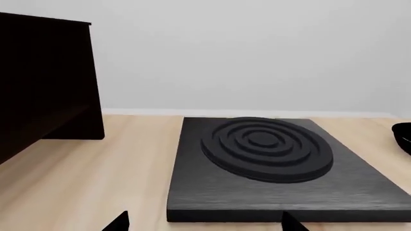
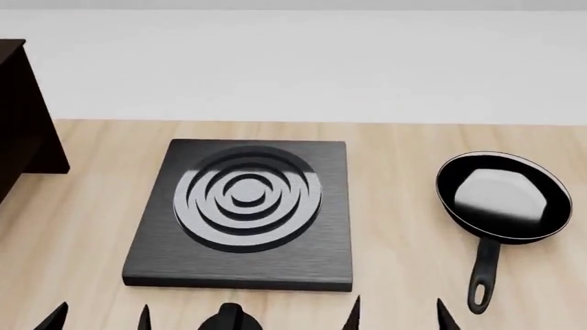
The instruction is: Put the frying pan on the cabinet shelf.
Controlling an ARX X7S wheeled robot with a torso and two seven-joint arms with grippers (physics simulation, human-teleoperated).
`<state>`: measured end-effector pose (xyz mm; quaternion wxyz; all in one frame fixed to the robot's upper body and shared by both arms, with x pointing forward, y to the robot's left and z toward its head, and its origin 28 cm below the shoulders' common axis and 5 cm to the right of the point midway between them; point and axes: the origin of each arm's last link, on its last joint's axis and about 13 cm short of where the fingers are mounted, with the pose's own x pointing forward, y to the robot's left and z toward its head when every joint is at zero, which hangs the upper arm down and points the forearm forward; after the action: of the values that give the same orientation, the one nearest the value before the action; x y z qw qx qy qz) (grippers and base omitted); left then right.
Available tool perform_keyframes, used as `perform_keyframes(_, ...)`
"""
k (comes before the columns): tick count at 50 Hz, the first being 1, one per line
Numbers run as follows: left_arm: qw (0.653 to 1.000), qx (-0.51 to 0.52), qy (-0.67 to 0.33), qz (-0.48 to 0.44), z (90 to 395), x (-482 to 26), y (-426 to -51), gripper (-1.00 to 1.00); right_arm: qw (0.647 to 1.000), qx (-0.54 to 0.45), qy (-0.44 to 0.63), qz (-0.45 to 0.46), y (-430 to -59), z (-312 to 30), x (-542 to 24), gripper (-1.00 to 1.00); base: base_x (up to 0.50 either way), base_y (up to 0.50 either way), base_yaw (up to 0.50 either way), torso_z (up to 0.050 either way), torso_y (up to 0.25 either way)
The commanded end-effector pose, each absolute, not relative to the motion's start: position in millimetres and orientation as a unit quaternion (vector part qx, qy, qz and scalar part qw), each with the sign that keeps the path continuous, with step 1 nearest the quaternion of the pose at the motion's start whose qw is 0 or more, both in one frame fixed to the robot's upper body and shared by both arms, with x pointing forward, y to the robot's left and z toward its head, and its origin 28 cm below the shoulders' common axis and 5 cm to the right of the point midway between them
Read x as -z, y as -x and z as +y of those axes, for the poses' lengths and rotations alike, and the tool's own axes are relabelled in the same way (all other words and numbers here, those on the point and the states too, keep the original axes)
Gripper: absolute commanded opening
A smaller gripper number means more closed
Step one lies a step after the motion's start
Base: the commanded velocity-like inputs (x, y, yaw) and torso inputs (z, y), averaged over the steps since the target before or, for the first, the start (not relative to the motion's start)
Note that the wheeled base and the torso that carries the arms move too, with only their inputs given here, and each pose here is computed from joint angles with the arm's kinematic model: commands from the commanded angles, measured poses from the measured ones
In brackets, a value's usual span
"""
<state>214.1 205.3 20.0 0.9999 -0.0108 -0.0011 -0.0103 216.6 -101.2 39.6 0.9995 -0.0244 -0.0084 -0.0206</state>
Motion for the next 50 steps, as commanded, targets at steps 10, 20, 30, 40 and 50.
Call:
perform_keyframes(10,0.999,0.041,0.006,-0.030,201,-130,-224,1.00,0.998,0.034,0.055,0.011,-224,-119,-147,1.00,0.00,0.00,0.00,0.000,0.000)
perform_keyframes(20,0.999,0.033,0.013,-0.018,207,-143,-231,1.00,0.996,0.035,0.068,0.035,-235,-133,-161,1.00,0.00,0.00,0.00,0.000,0.000)
perform_keyframes(30,0.999,0.031,0.031,-0.002,213,-150,-248,1.00,0.992,0.049,0.069,0.089,-252,-152,-162,1.00,0.00,0.00,0.00,0.000,0.000)
perform_keyframes(40,0.999,0.034,0.033,0.009,213,-144,-246,1.00,0.986,0.067,0.070,0.139,-274,-169,-160,1.00,0.00,0.00,0.00,0.000,0.000)
perform_keyframes(50,0.999,0.032,0.040,0.005,211,-139,-245,1.00,0.980,0.079,0.075,0.166,-297,-181,-163,1.00,0.00,0.00,0.00,0.000,0.000)
